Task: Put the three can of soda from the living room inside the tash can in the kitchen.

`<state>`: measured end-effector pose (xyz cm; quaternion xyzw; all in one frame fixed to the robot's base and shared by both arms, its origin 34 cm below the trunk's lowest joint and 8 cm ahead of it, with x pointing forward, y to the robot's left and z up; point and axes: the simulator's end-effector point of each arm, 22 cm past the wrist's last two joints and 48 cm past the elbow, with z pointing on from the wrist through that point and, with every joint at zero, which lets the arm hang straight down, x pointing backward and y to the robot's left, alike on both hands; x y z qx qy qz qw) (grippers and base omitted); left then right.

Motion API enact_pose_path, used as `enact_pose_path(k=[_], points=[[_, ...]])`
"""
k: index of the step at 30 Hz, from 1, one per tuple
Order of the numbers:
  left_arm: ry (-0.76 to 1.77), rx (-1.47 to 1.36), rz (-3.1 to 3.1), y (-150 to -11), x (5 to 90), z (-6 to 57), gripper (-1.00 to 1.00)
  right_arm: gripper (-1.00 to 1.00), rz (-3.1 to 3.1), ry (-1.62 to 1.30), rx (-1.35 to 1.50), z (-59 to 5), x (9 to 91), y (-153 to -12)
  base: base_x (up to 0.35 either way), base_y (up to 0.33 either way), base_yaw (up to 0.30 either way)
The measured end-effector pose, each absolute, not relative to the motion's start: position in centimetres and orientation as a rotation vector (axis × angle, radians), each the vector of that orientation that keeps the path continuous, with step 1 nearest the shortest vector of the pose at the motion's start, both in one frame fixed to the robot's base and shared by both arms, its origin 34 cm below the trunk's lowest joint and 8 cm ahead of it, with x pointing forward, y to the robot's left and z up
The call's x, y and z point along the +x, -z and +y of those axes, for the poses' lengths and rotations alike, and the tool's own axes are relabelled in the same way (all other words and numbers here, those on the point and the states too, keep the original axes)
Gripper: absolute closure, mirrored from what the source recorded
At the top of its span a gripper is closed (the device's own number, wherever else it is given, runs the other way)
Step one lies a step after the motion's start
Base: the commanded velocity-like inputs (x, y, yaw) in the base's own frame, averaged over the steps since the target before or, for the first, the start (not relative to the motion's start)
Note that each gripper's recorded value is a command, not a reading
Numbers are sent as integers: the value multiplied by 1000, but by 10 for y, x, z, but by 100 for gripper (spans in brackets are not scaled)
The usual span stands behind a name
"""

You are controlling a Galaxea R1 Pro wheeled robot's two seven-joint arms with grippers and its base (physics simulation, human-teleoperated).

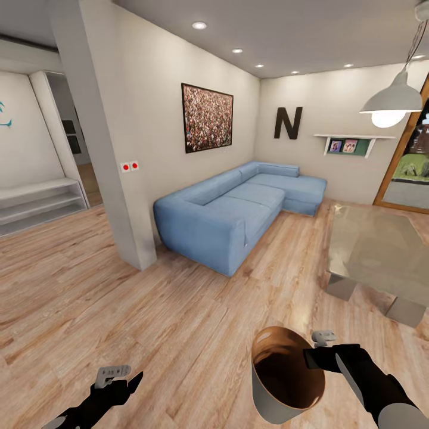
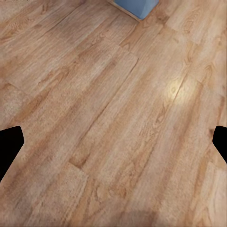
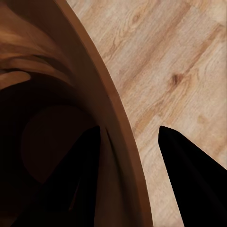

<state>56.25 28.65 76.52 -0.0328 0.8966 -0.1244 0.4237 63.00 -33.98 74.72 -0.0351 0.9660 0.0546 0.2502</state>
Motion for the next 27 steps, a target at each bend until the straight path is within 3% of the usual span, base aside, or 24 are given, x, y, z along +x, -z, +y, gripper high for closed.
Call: enact_pose_path(k=[27], points=[[312, -82, 2244, -795, 556, 286, -100, 100, 2633, -150, -101, -338, 623, -776, 0, 0, 0]])
